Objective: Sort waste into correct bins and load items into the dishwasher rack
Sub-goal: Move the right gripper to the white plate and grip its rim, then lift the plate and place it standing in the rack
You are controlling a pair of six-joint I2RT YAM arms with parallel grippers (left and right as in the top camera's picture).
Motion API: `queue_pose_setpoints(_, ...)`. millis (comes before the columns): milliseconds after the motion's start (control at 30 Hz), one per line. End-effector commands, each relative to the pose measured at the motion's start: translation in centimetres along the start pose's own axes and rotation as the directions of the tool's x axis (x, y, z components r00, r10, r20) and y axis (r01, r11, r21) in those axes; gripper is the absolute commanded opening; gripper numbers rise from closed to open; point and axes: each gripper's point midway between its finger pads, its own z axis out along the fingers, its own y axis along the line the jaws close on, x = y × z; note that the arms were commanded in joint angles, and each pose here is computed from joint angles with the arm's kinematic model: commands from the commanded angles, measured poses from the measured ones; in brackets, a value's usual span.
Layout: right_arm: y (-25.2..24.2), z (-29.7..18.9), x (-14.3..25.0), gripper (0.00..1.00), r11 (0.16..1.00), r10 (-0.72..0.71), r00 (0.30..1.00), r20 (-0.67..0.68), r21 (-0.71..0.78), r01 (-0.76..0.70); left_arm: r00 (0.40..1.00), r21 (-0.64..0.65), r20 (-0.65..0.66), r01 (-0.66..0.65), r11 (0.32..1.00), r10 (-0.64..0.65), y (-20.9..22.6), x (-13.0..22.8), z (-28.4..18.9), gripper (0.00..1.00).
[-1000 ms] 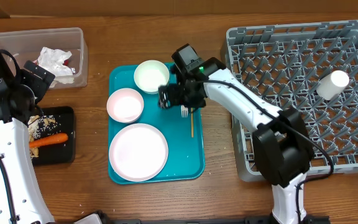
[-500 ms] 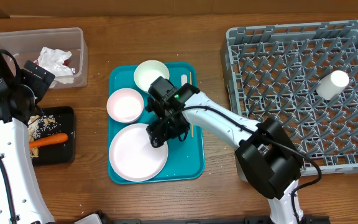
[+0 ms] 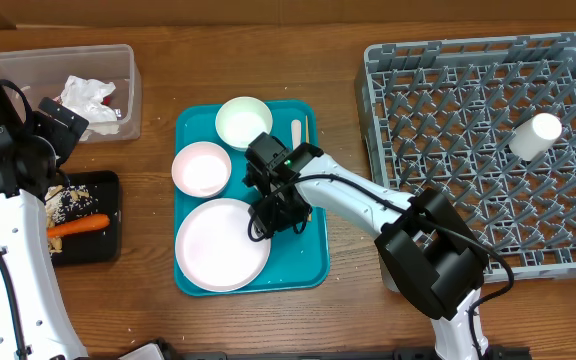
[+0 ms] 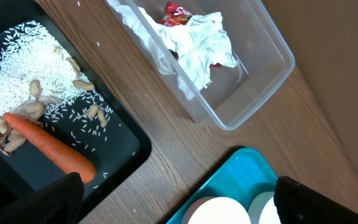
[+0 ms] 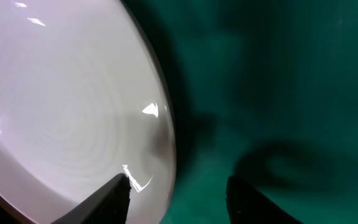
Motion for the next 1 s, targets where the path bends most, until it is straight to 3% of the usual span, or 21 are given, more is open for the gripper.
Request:
queue_pose_setpoints(0, 0.7, -0.4, 0.0, 0.46, 1.000, 0.005, 1.000, 0.014, -0.006, -0.005, 1.000, -0.008, 0.017, 0.013, 1.000, -0.013, 0.2, -0.4, -0.2, 1.00)
queue_pose_setpoints(233, 1.1, -0.2, 0.3, 0.32, 1.000, 0.004, 1.000, 0.006, -0.006, -0.004, 1.000, -0.008, 0.016, 0.013, 1.000, -0.013, 0.2, -0.4, -0.2, 1.00)
queue_pose_setpoints(767, 0.6, 1.0, 0.9, 0.31, 0.999, 0.048, 0.999, -0.020, 0.002, -0.048, 1.000, -0.008, 0.016, 0.013, 1.000, -0.013, 0.2, -0.4, -0.2, 1.00)
queue_pose_setpoints(867, 0.6, 1.0, 0.8, 0.26, 0.999, 0.047, 0.999, -0.017, 0.001, -0.047, 1.000, -0.008, 0.016, 0.013, 1.000, -0.013, 0.2, -0.4, -0.2, 1.00)
queue_pose_setpoints(967, 0.6, 0.9, 0.9, 0.06, 0.999, 0.050, 0.999, -0.021, 0.002, -0.050, 1.000, -0.008, 0.016, 0.013, 1.000, -0.013, 0.2, -0.4, -0.2, 1.00)
